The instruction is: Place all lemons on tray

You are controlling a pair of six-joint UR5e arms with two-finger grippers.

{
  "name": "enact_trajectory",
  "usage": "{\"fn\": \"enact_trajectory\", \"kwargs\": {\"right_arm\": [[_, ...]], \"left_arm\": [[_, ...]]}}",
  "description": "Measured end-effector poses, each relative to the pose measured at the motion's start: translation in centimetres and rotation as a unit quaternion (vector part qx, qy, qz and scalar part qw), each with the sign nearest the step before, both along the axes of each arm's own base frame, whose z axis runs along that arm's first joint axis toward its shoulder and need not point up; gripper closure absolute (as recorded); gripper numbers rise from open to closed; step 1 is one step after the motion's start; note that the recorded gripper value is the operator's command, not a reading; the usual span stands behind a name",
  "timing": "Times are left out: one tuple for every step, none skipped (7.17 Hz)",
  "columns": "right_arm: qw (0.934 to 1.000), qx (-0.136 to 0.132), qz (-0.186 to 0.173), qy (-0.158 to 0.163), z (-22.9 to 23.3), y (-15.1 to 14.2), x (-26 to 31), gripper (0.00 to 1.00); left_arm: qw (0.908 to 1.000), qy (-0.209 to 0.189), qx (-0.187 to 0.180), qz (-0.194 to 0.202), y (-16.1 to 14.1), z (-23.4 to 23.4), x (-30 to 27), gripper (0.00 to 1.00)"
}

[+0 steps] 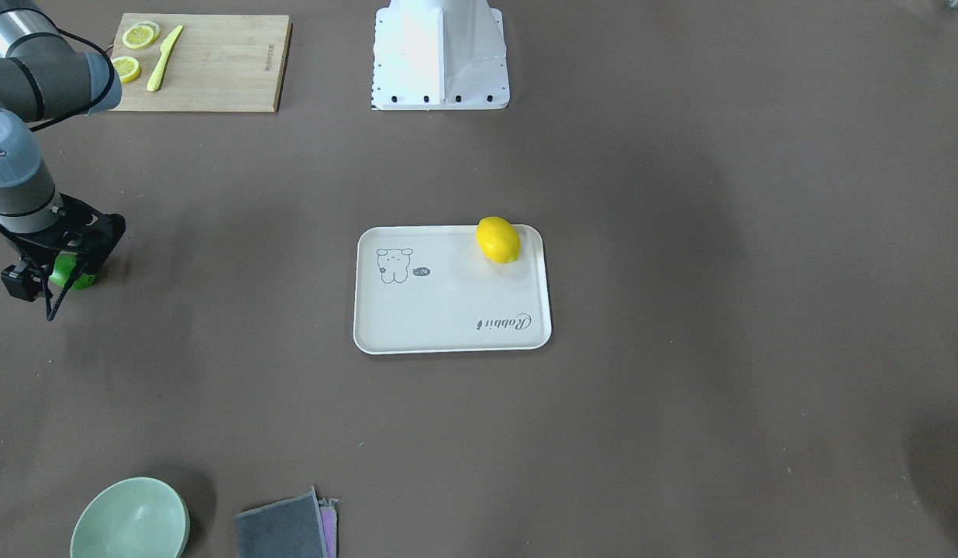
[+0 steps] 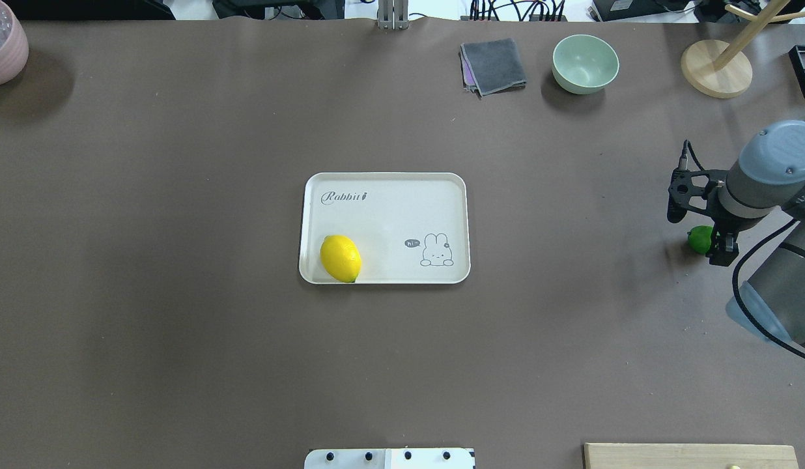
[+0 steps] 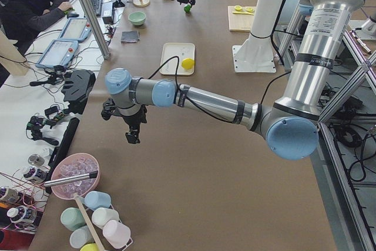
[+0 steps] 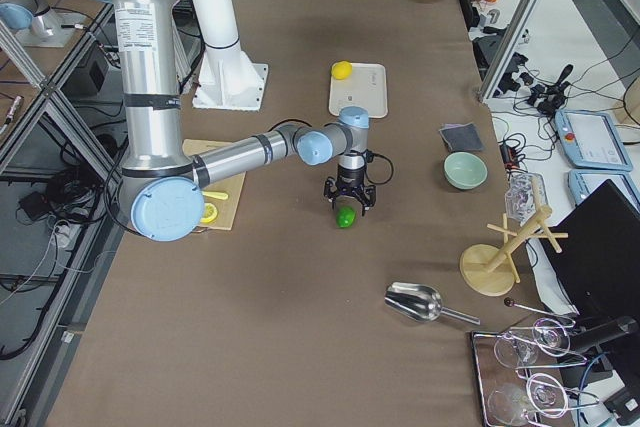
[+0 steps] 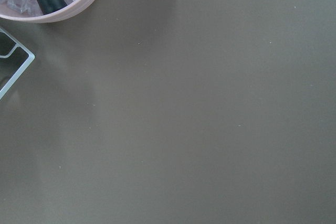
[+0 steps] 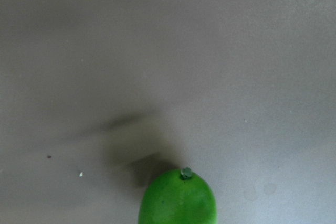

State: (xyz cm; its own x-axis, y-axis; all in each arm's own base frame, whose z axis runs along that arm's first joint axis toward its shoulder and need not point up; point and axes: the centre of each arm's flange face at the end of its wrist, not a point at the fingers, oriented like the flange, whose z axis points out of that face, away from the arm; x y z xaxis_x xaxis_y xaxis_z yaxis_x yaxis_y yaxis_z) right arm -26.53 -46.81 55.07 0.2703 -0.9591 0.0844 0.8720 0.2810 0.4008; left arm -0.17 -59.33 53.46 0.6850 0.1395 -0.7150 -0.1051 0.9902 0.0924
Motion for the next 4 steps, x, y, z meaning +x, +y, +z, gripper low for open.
{"fn": "enact_trajectory", "kwargs": {"right_arm": [[1.0, 0.002, 0.001, 0.006, 0.27, -0.06, -0.03, 0.06], [0.9999, 0.005, 0.002, 0.012, 0.52, -0.16, -0.15, 0.07], [0.9998, 0.007, 0.002, 0.018, 0.79, -0.31, -0.4, 0.07], [0.9997, 0.007, 0.003, 0.022, 1.03, -0.45, -0.62, 0.07]], "left_arm": [[1.0, 0.0, 0.0, 0.0, 0.0, -0.03, 0.01, 0.02], [1.0, 0.0, 0.0, 0.0, 0.01, -0.05, 0.02, 0.02], [1.0, 0.0, 0.0, 0.0, 0.01, -0.04, 0.01, 0.02], [1.0, 0.0, 0.0, 0.0, 0.01, -0.04, 0.05, 0.02]]}}
